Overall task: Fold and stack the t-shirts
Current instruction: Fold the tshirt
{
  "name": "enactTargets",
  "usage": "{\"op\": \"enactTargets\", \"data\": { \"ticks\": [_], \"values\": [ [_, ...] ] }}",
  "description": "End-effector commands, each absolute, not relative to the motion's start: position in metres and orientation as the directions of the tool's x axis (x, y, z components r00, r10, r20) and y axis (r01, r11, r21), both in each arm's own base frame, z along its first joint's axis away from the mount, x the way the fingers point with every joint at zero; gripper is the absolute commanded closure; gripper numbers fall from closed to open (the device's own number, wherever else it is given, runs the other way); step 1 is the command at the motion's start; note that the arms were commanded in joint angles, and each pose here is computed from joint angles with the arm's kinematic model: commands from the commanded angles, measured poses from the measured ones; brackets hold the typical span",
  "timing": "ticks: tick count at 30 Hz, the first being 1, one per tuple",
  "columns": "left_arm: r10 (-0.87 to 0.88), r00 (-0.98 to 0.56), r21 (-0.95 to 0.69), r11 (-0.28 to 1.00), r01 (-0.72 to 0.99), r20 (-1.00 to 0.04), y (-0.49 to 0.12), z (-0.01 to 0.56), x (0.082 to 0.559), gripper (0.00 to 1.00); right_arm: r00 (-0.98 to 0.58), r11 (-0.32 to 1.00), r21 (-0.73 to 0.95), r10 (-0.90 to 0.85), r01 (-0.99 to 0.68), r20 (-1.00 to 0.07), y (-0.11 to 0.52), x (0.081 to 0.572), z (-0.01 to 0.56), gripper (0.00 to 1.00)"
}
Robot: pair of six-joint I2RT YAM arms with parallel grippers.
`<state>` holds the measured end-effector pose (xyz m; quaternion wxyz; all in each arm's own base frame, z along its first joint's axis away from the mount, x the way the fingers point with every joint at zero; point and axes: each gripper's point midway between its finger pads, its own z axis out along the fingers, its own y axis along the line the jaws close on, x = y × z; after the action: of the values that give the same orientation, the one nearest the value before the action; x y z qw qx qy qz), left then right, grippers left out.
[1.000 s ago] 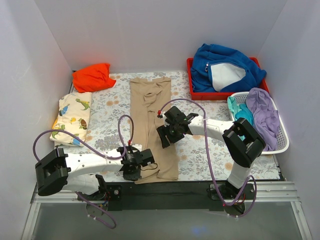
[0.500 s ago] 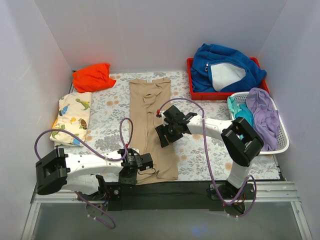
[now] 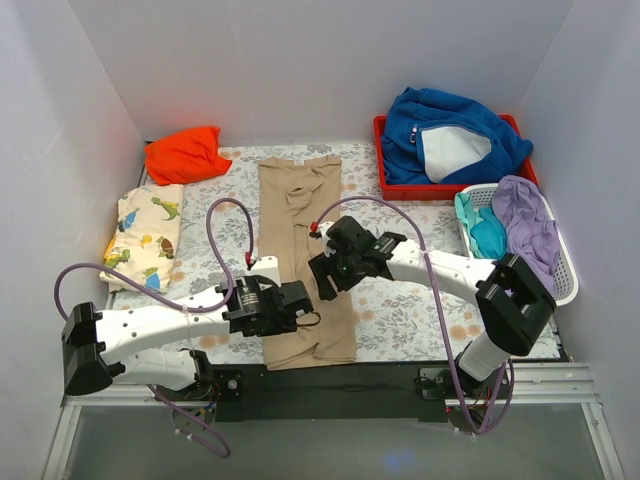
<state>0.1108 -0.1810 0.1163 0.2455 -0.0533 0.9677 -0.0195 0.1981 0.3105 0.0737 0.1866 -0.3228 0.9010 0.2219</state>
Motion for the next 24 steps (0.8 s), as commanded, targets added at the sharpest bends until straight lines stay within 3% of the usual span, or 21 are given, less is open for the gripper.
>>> {"op": "enactTargets", "data": {
  "ticks": [1,3,9,24],
  "values": [
    [-0.237,-0.791,-0.088,0.970,-0.228,-0.565,-0.166,0.126,0.131,0.32,-0.701,0.628,0.359,-0.456,-0.690,-0.549,0.343,0.200,0.100,0.26],
    [-0.295,-0.773,-0.126,0.954,-0.273,-0.561,-0.155,0.125,0.129,0.24,-0.707,0.602,0.399,-0.449,-0.691,-0.547,0.356,0.201,0.101,0.28],
    [-0.465,-0.688,-0.309,0.885,-0.348,-0.558,-0.133,0.146,0.129,0.23,-0.732,0.559,0.479,-0.444,-0.677,-0.516,0.392,0.209,0.085,0.31],
    [-0.464,-0.669,-0.279,0.885,-0.372,-0.580,-0.113,0.145,0.126,0.22,-0.775,0.561,0.536,-0.416,-0.631,-0.477,0.425,0.213,0.078,0.39]
  ]
}}
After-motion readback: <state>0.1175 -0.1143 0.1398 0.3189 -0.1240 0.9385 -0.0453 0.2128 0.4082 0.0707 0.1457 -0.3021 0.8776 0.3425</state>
